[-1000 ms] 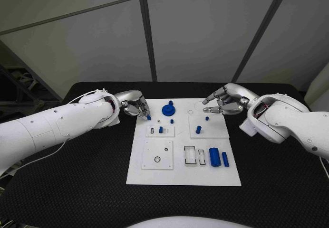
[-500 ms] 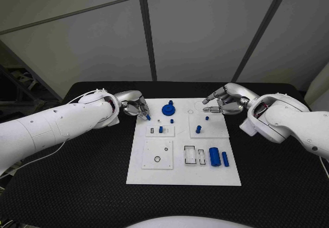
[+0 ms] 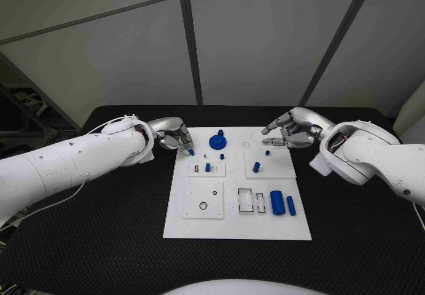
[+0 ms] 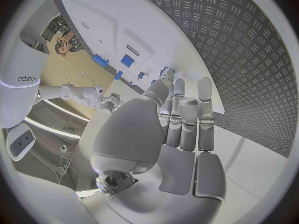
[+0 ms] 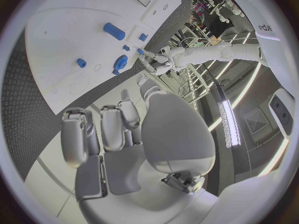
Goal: Assemble the parts on the task board
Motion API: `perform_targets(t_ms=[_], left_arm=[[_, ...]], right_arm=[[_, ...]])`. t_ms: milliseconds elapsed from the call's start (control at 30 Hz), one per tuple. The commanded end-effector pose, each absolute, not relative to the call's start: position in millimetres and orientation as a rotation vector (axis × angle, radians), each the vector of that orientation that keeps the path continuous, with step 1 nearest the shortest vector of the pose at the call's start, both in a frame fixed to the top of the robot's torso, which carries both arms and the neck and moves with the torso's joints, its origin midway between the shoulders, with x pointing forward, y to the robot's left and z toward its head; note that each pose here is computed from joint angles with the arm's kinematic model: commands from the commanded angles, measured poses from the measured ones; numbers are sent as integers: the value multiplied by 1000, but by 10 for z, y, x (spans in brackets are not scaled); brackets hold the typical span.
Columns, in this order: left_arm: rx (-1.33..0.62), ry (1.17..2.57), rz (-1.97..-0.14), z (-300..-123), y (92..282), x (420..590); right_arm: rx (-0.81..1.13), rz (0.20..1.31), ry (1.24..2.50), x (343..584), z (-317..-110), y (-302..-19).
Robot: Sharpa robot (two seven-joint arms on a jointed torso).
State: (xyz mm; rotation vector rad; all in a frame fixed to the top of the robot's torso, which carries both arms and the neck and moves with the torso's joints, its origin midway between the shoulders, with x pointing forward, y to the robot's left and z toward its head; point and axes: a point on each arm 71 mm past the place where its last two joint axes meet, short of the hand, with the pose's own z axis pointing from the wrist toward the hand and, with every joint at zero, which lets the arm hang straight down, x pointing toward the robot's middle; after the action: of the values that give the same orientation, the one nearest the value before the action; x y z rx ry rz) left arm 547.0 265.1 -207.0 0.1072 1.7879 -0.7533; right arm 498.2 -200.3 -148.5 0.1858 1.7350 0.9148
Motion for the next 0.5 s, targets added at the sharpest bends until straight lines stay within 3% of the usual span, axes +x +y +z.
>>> perform_targets(t_ms=[33,500], left_arm=[[107,1794,-750,-2067,2648,5474],[101,1795,-741,-2071,2642,5484]], right_arm=[[177,923,1729,4978,-1469,-1993],[177,923,1730,4976,-1468,-1992]])
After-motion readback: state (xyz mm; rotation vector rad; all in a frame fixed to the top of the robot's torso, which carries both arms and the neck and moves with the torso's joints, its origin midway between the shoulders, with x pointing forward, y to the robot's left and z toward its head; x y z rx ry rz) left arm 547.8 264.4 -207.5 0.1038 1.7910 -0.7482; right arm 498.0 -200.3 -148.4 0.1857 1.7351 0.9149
